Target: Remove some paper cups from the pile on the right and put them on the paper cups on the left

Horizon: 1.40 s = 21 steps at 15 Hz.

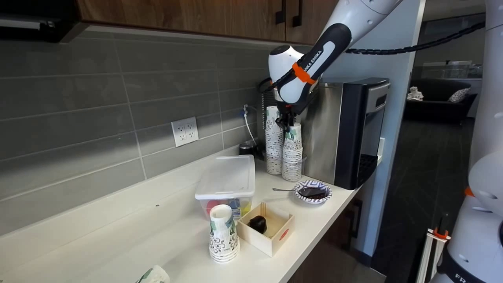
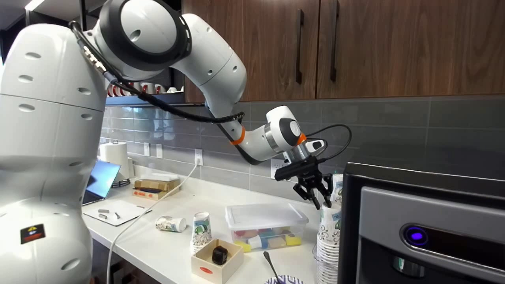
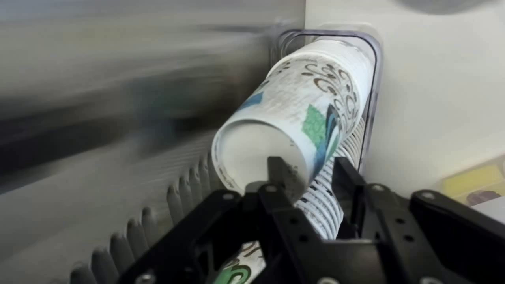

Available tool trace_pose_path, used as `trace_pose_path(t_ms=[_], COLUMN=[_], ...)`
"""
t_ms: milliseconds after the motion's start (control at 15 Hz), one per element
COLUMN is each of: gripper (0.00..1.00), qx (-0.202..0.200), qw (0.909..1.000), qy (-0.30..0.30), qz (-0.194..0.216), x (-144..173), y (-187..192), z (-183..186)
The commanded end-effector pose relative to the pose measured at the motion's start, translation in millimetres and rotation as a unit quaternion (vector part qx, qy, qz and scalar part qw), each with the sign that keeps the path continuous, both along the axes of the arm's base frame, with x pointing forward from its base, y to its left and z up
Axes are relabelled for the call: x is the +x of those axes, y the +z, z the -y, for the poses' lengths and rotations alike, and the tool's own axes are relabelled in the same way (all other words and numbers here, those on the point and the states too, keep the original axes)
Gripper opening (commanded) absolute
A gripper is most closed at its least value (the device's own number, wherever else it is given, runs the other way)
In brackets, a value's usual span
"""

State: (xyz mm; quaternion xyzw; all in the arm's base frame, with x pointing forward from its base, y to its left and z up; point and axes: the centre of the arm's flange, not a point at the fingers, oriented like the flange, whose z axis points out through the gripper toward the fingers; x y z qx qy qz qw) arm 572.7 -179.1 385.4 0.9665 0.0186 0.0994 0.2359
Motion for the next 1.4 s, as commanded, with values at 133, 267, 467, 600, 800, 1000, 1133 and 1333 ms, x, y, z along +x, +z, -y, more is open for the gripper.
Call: trace_pose_path(t_ms=[133, 267, 467, 600, 800, 1000, 1133, 1333], gripper=[0.00, 0.03, 0.02, 0.01, 0.02, 0.02, 0.02, 0.02], qx=[0.017, 0.032, 0.051, 0.057, 0.055, 0.049, 0.048, 0.058], qw=[0.9996, 0.9989, 0.9973, 0.9963, 0.9952, 0.9944, 0.9939, 0.9931], qy=[-0.020, -0.030, -0.043, -0.056, -0.075, -0.092, -0.100, -0.102], qz=[-0.010, -0.019, -0.031, -0.032, -0.029, -0.012, 0.004, 0.009], x=[-0.4, -4.4, -11.2, -18.8, -33.4, -48.9, -57.4, -68.4], y=[16.5, 18.0, 21.1, 27.0, 39.1, 58.7, 72.5, 88.4], z=[4.4, 4.0, 1.2, -0.7, -0.6, 2.2, 4.8, 5.3])
